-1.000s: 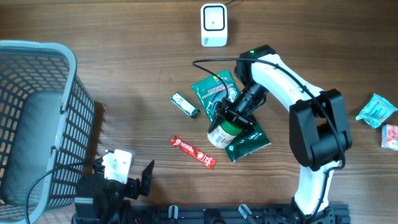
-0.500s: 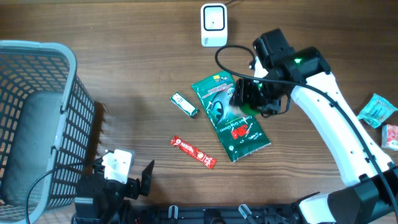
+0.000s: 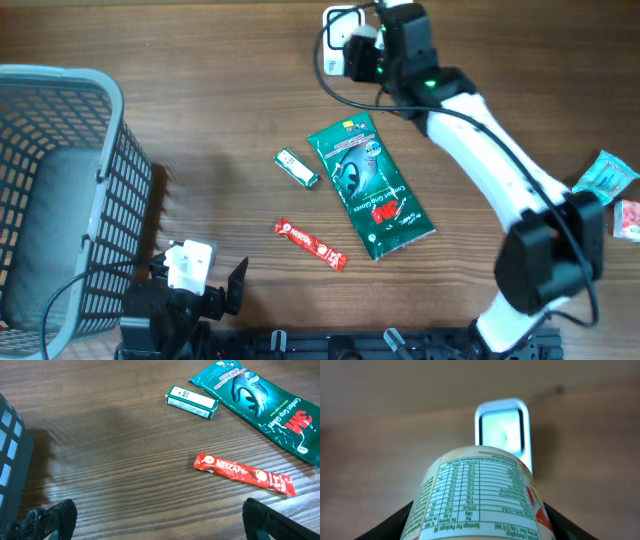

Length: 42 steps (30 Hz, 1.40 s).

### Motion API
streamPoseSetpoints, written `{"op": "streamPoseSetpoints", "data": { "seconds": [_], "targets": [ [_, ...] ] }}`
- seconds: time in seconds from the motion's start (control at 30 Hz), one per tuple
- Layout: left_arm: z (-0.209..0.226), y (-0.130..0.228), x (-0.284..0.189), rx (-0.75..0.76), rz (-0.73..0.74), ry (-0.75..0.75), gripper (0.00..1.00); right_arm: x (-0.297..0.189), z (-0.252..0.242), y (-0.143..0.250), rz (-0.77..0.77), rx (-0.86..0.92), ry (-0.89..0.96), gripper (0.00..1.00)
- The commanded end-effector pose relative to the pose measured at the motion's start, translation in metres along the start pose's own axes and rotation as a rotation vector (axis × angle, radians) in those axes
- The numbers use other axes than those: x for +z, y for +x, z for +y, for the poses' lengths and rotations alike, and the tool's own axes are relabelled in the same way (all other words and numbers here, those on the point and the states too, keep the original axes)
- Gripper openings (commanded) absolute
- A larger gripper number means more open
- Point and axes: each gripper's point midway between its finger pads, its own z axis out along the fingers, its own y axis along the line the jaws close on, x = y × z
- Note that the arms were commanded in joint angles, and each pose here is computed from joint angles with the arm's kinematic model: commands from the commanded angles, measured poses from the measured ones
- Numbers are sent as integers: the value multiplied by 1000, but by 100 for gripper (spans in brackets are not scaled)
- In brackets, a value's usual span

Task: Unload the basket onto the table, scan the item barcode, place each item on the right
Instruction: 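Carry the jar to the white scanner and hold it there, then move the jar to the right table edge and release it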

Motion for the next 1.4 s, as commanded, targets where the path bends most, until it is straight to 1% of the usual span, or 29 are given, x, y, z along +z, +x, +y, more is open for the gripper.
{"op": "streamPoseSetpoints", "data": {
  "seconds": [0.0,0.1,0.17,0.37,0.53,0.67,0.73,0.83,0.9,0.93,1.0,1.07,1.1,1.2,1.27,1.3,1.37],
  "targets": [
    [-1,-1,0,-6,-8,5,100,25,2,-20,-129,-42,1,72],
    [-1,-1,0,-6,-8,5,100,51,6,-28,-227,-55,-37,72],
    [-1,-1,0,-6,-8,5,100,63,2,-33,-289,-54,-19,72],
    [-1,-1,0,-6,-8,5,100,76,-4,-47,-428,-27,-6,72],
    [-1,-1,0,-6,-8,5,100,91,-11,-34,-419,24,-7,72],
    [-1,-1,0,-6,-8,5,100,101,-17,-21,-381,47,5,71],
    [-1,-1,0,-6,-8,5,100,90,-16,-32,-387,49,8,72],
    [-1,-1,0,-6,-8,5,100,53,-32,-65,-393,65,59,72],
    [-1,-1,0,-6,-8,5,100,16,-61,-86,-380,88,146,71],
    [-1,-1,0,-6,-8,5,100,-6,-85,-94,-354,109,207,70],
    [-1,-1,0,-6,-8,5,100,-37,-125,-92,-291,181,296,70],
    [-1,-1,0,-6,-8,5,100,-76,-189,-68,-162,326,435,70],
    [-1,-1,0,-6,-9,5,100,-86,-211,-54,-101,371,478,69],
    [-1,-1,0,-6,-9,5,100,-121,-303,3,94,551,665,68],
    [-1,-1,0,-6,-8,5,100,-136,-345,27,157,615,747,69],
    [-1,-1,0,-6,-8,5,100,-143,-377,47,207,656,801,69],
    [-1,-1,0,-6,-8,5,100,-143,-401,69,254,705,841,70]
  ]
}}
